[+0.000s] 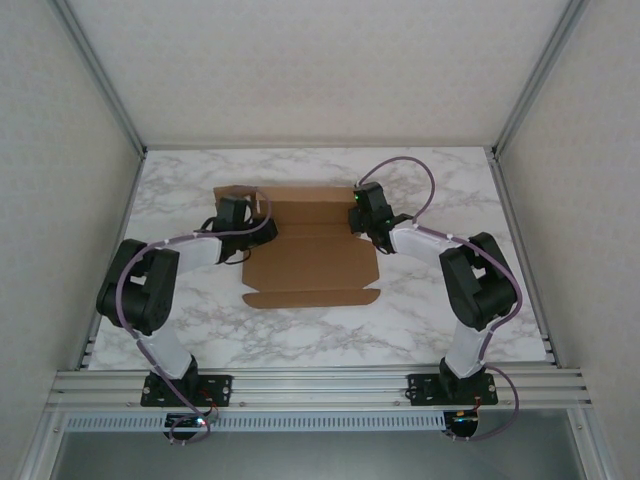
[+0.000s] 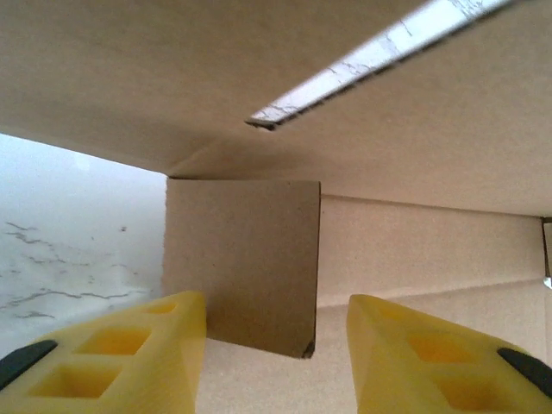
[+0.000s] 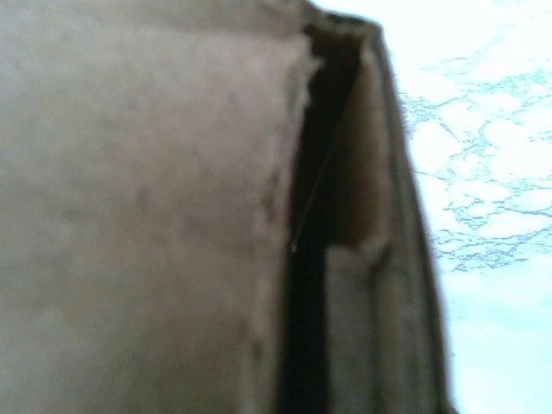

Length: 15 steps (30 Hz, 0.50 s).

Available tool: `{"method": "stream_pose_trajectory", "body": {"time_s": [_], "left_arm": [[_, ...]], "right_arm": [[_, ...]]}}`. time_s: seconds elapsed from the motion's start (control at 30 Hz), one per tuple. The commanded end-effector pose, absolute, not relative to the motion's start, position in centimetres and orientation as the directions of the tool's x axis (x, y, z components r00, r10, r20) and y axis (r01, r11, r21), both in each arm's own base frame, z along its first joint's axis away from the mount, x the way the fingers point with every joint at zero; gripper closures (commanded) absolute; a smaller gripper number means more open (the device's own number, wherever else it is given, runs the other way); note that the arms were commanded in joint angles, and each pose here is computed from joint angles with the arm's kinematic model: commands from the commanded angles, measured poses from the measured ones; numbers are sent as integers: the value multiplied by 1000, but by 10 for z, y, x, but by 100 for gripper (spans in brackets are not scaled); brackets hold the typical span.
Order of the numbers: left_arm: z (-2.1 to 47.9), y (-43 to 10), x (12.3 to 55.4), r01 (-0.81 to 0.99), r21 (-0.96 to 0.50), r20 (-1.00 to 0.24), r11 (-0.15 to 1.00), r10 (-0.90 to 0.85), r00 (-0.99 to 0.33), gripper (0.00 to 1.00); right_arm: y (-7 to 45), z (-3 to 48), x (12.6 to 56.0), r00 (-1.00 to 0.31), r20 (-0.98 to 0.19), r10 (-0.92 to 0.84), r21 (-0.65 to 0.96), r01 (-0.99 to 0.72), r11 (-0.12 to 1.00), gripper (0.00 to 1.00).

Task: Fold the paper box

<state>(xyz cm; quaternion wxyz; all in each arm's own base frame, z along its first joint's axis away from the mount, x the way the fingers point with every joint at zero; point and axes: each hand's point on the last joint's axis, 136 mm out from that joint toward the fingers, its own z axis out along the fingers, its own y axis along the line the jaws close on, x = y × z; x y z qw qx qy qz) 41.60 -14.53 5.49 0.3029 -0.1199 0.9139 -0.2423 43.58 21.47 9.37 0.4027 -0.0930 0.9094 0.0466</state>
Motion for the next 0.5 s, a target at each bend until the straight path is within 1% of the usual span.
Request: {"method": "stream_pose_trajectory", "body": {"time_s": [0.0, 0.13, 0.2, 0.37, 0.47], "left_arm": [[47, -159, 414, -35, -519, -478, 854, -324, -817, 54], [32, -163, 408, -53, -531, -431, 845, -323, -843, 54], [34, -163, 408, -52, -527, -435, 848, -322, -841, 54], [68, -157, 411, -42, -516, -485, 856, -332, -809, 53], [80, -148, 405, -73, -520, -487, 851, -365, -794, 53]], "right_arm": [[221, 51, 408, -756, -618, -215, 1, -275, 961, 90], [220, 50, 408, -760, -610, -223, -12, -273, 962, 90], [217, 49, 409, -762, -607, -226, -29, -263, 964, 90], [205, 51, 411, -762, -608, -224, -76, -225, 971, 91], [200, 52, 413, -765, -606, -219, -96, -204, 974, 91]]}}
